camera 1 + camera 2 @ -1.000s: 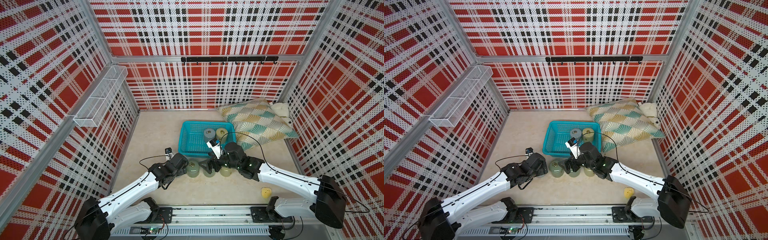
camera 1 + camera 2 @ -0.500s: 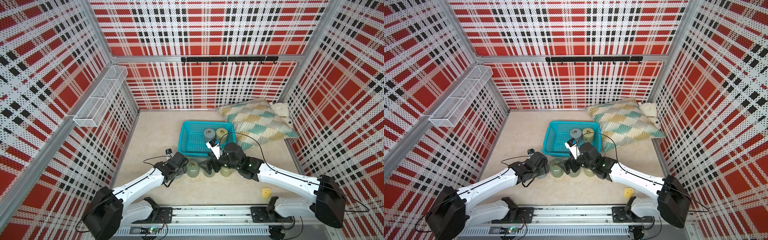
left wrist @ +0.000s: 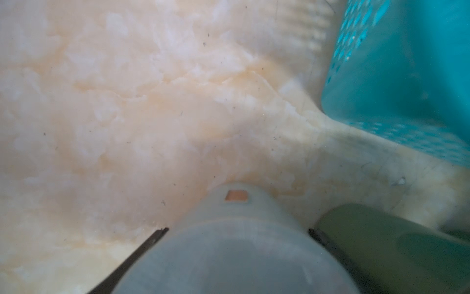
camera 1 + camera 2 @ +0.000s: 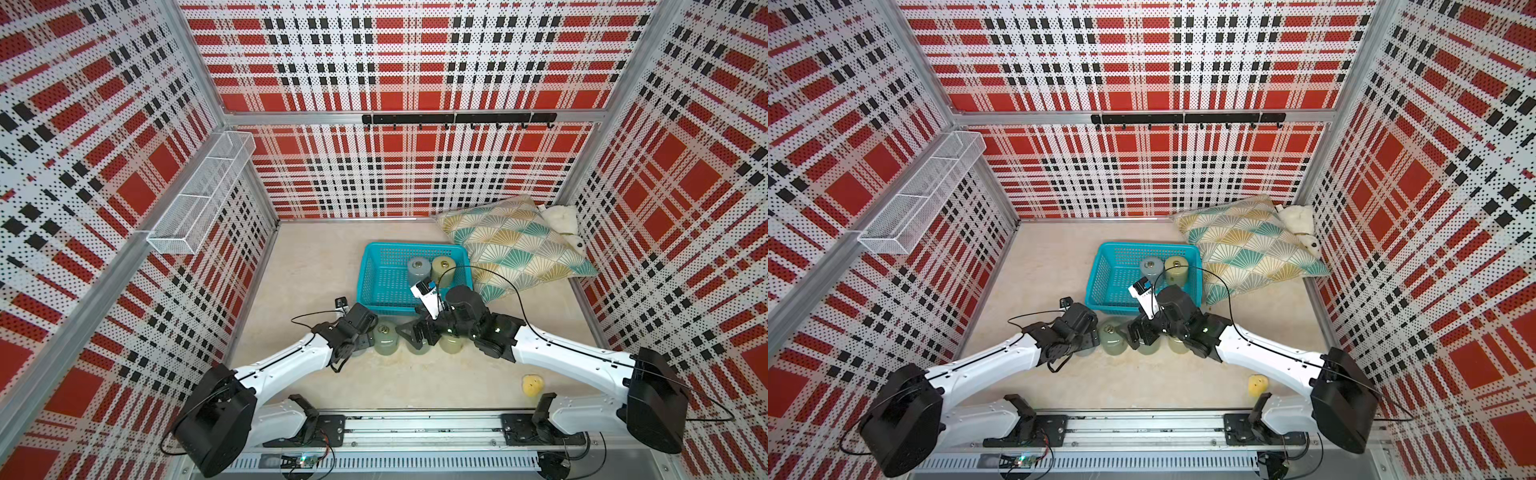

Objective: Take the tea canister out of the basket
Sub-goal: Place the tea canister at the center of the board, then pick up the tea canister from the basket.

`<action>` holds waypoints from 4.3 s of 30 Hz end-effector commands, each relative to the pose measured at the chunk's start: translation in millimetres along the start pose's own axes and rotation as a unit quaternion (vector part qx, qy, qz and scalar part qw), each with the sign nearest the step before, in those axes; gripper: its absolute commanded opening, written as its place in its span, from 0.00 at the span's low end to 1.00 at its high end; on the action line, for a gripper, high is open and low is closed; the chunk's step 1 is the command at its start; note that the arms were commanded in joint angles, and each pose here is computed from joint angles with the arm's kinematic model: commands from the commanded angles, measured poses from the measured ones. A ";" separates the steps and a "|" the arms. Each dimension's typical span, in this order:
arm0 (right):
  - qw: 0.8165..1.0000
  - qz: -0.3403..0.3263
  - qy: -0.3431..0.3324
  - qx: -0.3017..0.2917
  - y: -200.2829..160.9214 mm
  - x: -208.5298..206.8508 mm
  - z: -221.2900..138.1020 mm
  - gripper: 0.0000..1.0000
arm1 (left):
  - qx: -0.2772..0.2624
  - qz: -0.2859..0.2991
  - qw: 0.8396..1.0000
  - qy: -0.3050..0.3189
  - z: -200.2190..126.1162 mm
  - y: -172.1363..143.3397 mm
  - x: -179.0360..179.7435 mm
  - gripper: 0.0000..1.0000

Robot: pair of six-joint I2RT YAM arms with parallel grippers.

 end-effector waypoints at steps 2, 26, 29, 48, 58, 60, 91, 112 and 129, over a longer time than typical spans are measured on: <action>1.000 -0.014 0.009 -0.019 15.1 9.3 -2.3 1.00 | -0.007 0.001 1.000 -0.006 3.4 4.3 -5.1 0.92; 0.988 0.006 -0.126 -0.086 29.3 -21.4 -26.5 1.00 | -0.087 -0.023 0.991 -0.102 -79.9 57.0 -21.6 1.00; 0.979 0.039 -0.180 -0.091 34.7 -42.8 -31.4 1.00 | -0.118 -0.016 0.979 -0.163 -102.1 67.7 -37.0 1.00; 0.905 0.166 -0.392 -0.021 39.4 -188.2 -7.2 0.99 | -0.223 0.026 0.907 -0.357 -128.0 49.3 -110.1 0.98; 0.886 0.190 -0.423 0.021 41.1 -240.2 33.0 0.94 | -0.236 0.044 0.899 -0.367 -128.8 45.0 -108.5 0.99; 0.884 0.194 -0.424 0.024 43.0 -246.4 39.4 0.94 | -0.242 0.048 0.895 -0.372 -131.2 44.7 -106.8 0.99; 0.870 0.194 -0.447 0.073 31.7 -282.9 83.4 0.92 | -0.240 0.058 0.895 -0.371 -127.1 41.6 -102.8 1.00; 0.904 0.122 -0.409 0.018 90.7 -195.7 51.8 0.69 | -0.235 0.059 0.890 -0.386 -130.2 38.7 -102.5 0.99; 0.918 0.148 -0.369 -0.014 78.2 -124.2 -46.1 0.71 | -0.230 0.068 0.878 -0.415 -140.6 32.1 -108.2 0.99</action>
Point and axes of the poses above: each gripper's point midway between its finger pads, its own z axis out along the fingers, its own x axis along the line the jaws close on, y = z × x, the point moved 5 cm from there along -z, back along the fingers, and after that the axes turned 3 degrees about z, right-handed, at the moved point
